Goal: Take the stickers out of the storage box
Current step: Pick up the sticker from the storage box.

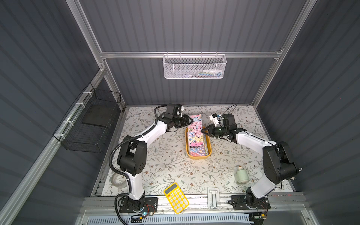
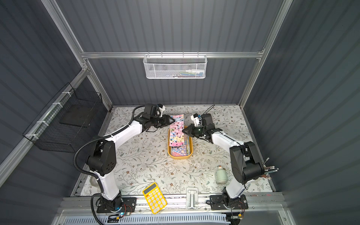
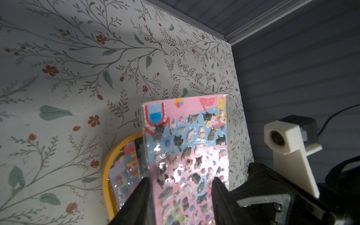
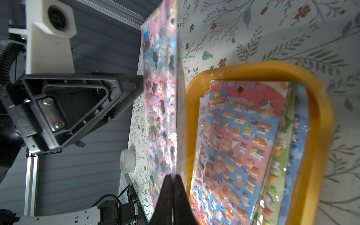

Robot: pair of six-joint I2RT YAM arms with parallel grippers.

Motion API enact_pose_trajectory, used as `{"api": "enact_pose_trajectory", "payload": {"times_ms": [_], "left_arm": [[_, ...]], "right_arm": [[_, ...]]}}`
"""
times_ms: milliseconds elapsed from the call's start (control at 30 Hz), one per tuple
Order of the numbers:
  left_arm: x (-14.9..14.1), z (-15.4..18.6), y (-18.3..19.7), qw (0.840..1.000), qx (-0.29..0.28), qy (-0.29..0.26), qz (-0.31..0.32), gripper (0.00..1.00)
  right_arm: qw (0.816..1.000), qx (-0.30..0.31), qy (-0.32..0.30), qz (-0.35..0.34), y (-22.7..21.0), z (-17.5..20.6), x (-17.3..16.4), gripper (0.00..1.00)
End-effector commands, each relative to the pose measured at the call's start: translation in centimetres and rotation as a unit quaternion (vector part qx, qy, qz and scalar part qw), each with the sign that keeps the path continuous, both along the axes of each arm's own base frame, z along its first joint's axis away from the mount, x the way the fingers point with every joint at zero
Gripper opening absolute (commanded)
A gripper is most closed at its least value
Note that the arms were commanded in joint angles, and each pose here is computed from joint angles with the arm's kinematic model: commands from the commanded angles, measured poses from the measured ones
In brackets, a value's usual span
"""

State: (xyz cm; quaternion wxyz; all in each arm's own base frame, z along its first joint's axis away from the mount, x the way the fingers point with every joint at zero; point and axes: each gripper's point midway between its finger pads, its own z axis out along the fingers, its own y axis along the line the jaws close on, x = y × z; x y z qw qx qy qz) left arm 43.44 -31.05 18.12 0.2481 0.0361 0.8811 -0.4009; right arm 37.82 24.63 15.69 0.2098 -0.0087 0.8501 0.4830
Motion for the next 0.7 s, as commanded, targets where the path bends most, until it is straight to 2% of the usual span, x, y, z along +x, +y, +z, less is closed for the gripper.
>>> {"api": "enact_pose_trajectory", "payload": {"times_ms": [0,167,267,300,467,533,667], "left_arm": [[-0.4,-0.4,-1.1,0.999,-0.017,0.016,-0.025,0.38],[-0.3,-0.8,-1.4,0.999,-0.021,0.026,-0.029,0.21],[0.0,-0.8,-1.0,0.999,-0.01,0.026,-0.017,0.02],[0.0,-1.0,-0.8,1.0,-0.002,0.029,-0.012,0.0],[0.3,-0.7,-0.7,1.0,0.004,0.027,-0.007,0.0],[0.3,-0.2,-0.8,1.0,-0.001,0.022,-0.01,0.0],[0.3,0.8,-1.0,1.0,-0.008,0.012,-0.017,0.0]], "right_arm": [[1.0,0.011,0.004,0.008,0.3,-0.3,-0.2,0.0],[1.0,0.011,0.006,0.007,0.2,-0.4,-0.1,0.0],[1.0,0.009,0.009,0.005,0.2,-0.6,0.1,0.0],[1.0,0.007,0.011,0.003,0.1,-0.7,0.2,0.03],[1.0,-0.022,0.005,-0.015,-0.8,-1.0,0.3,0.34],[0.999,-0.039,0.002,-0.026,-1.4,-1.2,0.4,0.38],[0.996,-0.075,-0.005,-0.046,-2.8,-1.5,0.4,0.54]]}}
